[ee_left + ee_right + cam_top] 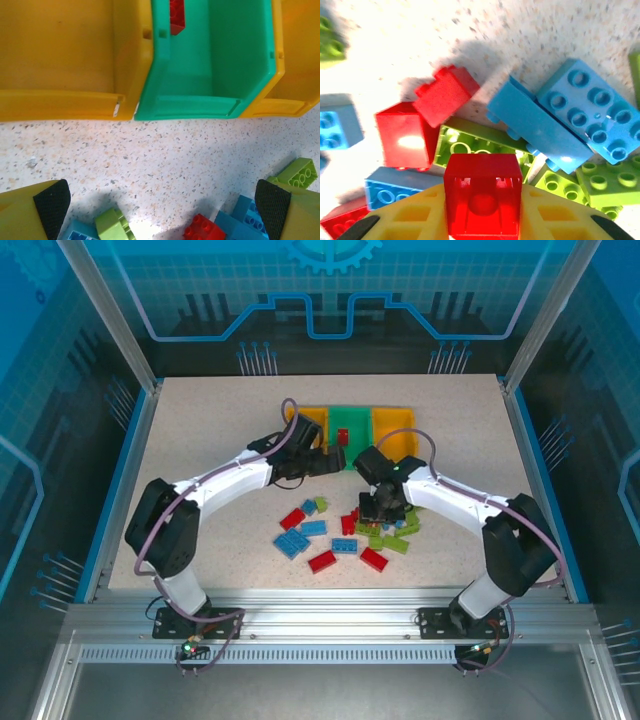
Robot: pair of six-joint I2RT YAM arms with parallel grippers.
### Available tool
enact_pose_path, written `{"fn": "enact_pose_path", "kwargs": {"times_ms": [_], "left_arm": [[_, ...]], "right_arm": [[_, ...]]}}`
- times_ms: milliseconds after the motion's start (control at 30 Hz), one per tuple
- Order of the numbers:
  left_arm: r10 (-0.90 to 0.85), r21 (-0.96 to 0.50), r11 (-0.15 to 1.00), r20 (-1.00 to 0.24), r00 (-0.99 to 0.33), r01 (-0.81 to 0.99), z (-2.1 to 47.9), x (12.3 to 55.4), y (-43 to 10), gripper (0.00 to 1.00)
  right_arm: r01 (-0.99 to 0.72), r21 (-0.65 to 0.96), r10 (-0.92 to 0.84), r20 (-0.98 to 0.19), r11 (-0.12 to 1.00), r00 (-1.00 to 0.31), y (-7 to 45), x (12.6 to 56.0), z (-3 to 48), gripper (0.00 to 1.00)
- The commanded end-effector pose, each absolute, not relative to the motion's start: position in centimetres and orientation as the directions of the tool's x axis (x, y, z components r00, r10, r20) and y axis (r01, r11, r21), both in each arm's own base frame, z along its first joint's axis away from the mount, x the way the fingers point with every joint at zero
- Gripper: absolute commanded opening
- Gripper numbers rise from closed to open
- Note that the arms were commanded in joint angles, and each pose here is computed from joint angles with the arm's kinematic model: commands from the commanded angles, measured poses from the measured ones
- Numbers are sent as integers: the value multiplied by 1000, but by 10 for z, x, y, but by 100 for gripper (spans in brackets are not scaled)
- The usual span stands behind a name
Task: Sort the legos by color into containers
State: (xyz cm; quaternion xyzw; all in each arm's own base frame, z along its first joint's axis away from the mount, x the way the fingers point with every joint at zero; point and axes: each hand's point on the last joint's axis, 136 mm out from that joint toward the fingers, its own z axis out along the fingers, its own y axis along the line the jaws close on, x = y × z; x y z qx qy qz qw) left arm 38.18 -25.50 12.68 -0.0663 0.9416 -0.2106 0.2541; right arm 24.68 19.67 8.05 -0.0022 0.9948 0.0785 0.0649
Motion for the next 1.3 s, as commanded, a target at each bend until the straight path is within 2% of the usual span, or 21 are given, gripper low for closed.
{"fn": "enact_pose_path", "kwargs": {"times_ms": [0, 267, 567, 667, 867, 1000, 1167, 1267], "left_arm": [[-253, -421, 906, -468, -847, -38, 132, 373, -245, 99], [-242, -338, 937, -441, -864, -90, 110, 342, -216, 99], [-175, -241, 967, -411, -895, -79, 90, 313, -205, 99], [-128, -222, 975, -423, -897, -35, 91, 312, -210, 99], [-11, -189, 979, -410, -912, 73, 86, 312, -227, 98], [205, -98, 958, -429, -880, 271, 86, 311, -247, 96], [453, 21, 872, -417, -788, 490, 82, 318, -258, 94], [554, 65, 811, -407, -726, 582, 78, 321, -263, 85]], "right_arm": [[-55, 202, -13, -206, 978, -979, 206, 265, 116, 33], [-33, 340, 70, -285, 940, -956, 219, 348, 141, 32], [41, 369, 157, -291, 929, -944, 224, 440, 114, 31], [45, 361, 162, -300, 931, -940, 227, 456, 112, 37], [45, 349, 153, -290, 936, -945, 230, 466, 108, 57], [29, 373, 151, -301, 927, -942, 232, 459, 121, 70], [4, 364, 139, -346, 931, -928, 216, 447, 146, 74], [28, 355, 162, -352, 934, -922, 193, 438, 153, 75]]}}
